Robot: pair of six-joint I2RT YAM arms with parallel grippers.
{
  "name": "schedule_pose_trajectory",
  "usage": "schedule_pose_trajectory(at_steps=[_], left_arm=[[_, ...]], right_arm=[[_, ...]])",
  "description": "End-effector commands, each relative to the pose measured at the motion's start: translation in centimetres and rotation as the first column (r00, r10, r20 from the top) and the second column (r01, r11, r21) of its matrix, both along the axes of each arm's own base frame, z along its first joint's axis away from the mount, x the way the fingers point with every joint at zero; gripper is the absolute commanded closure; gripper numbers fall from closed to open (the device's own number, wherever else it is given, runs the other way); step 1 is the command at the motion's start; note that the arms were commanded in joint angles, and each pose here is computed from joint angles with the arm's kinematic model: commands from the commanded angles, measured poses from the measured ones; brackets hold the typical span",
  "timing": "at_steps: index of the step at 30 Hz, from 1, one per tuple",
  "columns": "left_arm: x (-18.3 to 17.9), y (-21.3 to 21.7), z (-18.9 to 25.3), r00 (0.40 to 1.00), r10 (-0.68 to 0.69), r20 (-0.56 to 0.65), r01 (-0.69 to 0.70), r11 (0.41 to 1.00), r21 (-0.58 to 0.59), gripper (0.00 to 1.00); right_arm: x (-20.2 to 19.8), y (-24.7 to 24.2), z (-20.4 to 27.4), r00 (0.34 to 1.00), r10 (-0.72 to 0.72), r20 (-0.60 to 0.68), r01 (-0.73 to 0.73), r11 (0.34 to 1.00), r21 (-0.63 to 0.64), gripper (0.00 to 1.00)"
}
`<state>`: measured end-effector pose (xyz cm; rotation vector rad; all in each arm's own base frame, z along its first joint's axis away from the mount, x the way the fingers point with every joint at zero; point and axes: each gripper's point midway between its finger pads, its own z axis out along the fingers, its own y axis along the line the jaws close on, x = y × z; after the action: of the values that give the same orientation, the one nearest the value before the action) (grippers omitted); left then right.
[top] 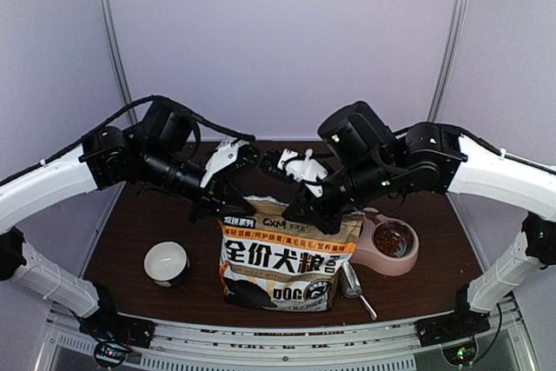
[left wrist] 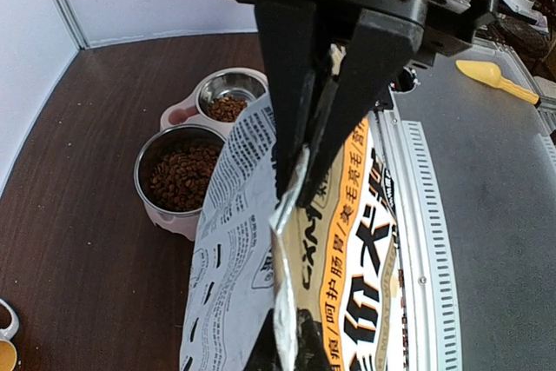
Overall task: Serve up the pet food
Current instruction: Press the seal on the pet food bag.
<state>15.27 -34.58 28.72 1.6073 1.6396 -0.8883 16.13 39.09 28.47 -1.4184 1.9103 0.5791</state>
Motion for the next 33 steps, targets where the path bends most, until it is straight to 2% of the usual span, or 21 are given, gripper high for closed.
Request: schedule_pose_trajectory(at_steps=[1,7,9,12,19,22,26,28,29,33], left_arm=[[0.1,0.0,1.7,0.999,0.013,0.039,-0.011,0.998,-0.064,1.0],[0.0,0.2,1.8,0.999,0.021,0.04,-0.018,0.998,-0.068,1.0],[0.1,0.2,2.0,0.999,0.026,0.044,-0.022,0.997,-0.071,1.0],[0.2,0.3,2.1,0.998,0.033,0.051,-0.029,0.997,-0.074,1.0],[0.3,0.6,2.2,0.997,0.052,0.056,-0.047,0.996,-0.073,1.0],[0.2,0.7,2.3,0.997,0.055,0.06,-0.051,0.996,-0.077,1.0],[0.3,0.9,2.4,0.996,0.064,0.067,-0.059,0.995,-0.078,1.0],[0.3,0.9,2.4,0.995,0.066,0.07,-0.06,0.995,-0.079,1.0],[0.3,1.0,2.4,0.995,0.066,0.069,-0.06,0.995,-0.078,1.0],[0.4,1.1,2.3,0.995,0.072,0.07,-0.067,0.995,-0.074,1.0]], right_arm=[[1.5,-3.1,0.7,0.994,-0.1,0.036,0.1,0.995,-0.019,0.91],[1.3,-4.6,-0.2,0.993,-0.116,0.028,0.118,0.992,-0.053,0.89],[1.3,-4.7,-0.6,0.993,-0.117,0.021,0.118,0.991,-0.061,0.91],[1.1,-4.6,-1.1,0.994,-0.109,0.009,0.11,0.992,-0.068,1.0],[1.4,-5.3,-1.4,0.992,-0.121,0.034,0.124,0.988,-0.097,1.0],[1.3,-5.9,-2.0,0.992,-0.122,0.036,0.126,0.983,-0.132,0.89],[1.3,-6.6,-2.3,0.99,-0.131,0.044,0.137,0.979,-0.148,0.85],[1.3,-7.0,-2.3,0.989,-0.138,0.052,0.145,0.978,-0.153,0.9],[1.4,-7.2,-2.3,0.988,-0.143,0.057,0.151,0.976,-0.156,0.98],[1.6,-7.7,-2.0,0.984,-0.162,0.078,0.173,0.973,-0.152,1.0]])
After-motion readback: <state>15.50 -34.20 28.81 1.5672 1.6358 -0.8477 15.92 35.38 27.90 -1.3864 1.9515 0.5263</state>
